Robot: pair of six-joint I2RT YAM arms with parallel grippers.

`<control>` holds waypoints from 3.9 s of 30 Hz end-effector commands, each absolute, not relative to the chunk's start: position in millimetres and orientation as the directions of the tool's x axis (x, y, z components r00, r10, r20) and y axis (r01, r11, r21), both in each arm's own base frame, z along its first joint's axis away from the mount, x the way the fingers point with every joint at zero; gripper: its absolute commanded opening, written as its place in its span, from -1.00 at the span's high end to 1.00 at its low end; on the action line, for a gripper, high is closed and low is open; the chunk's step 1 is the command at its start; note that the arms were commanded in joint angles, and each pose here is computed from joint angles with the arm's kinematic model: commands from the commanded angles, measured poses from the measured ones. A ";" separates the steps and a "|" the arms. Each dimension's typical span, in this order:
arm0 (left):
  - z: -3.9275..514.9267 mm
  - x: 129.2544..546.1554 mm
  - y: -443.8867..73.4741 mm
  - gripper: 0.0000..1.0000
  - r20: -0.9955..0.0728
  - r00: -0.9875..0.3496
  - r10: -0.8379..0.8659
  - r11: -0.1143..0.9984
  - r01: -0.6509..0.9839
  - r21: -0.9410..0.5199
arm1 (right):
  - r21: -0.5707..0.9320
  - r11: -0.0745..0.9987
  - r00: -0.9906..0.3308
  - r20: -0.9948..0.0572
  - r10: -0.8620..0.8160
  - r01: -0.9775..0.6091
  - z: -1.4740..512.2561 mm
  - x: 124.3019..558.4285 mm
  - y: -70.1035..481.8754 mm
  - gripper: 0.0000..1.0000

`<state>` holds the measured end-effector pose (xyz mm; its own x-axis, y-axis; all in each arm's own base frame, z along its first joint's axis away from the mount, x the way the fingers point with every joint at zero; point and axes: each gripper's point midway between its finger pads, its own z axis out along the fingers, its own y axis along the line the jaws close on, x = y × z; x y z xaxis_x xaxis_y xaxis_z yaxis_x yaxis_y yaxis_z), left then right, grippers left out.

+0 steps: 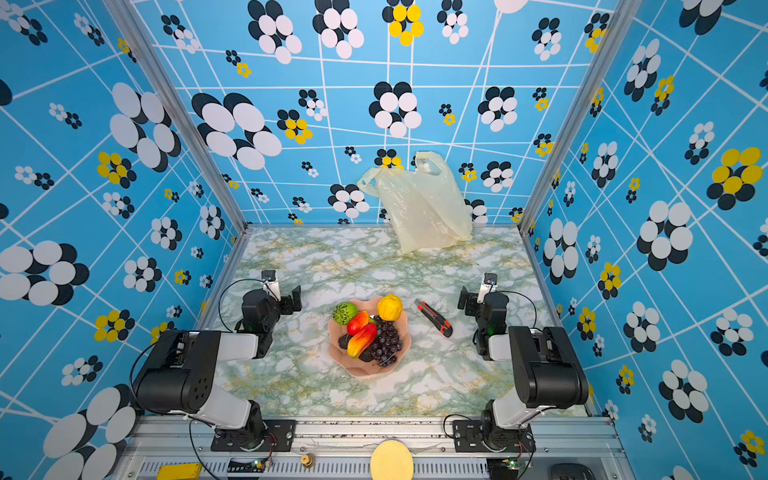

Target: Place the fruits into the plastic bag

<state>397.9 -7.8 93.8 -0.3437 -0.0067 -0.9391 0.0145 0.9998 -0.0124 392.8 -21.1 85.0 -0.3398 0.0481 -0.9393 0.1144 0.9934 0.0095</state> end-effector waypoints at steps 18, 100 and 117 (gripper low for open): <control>94.7 398.6 -6.6 -0.98 -0.941 -0.338 0.006 1.000 0.009 0.003 | 0.008 0.995 -0.324 -0.945 0.041 0.102 94.3 397.7 -18.2 -0.99; 284.3 431.3 -134.8 -0.98 -0.468 -0.744 -0.476 0.577 0.138 -0.805 | 0.402 0.894 -0.471 -0.839 0.273 -0.198 244.4 686.9 60.0 -0.99; 272.0 431.5 -130.6 -0.98 -0.424 -0.723 -0.546 0.528 0.096 -0.844 | 0.434 0.874 -0.470 -0.832 0.296 -0.218 245.7 689.6 76.6 1.00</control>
<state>429.0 -131.2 264.2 -0.7386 -0.5249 -0.4230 0.0769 0.5578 -0.8264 703.1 70.1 190.6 -0.5273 0.2776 -0.8031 -0.1580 0.8966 0.4137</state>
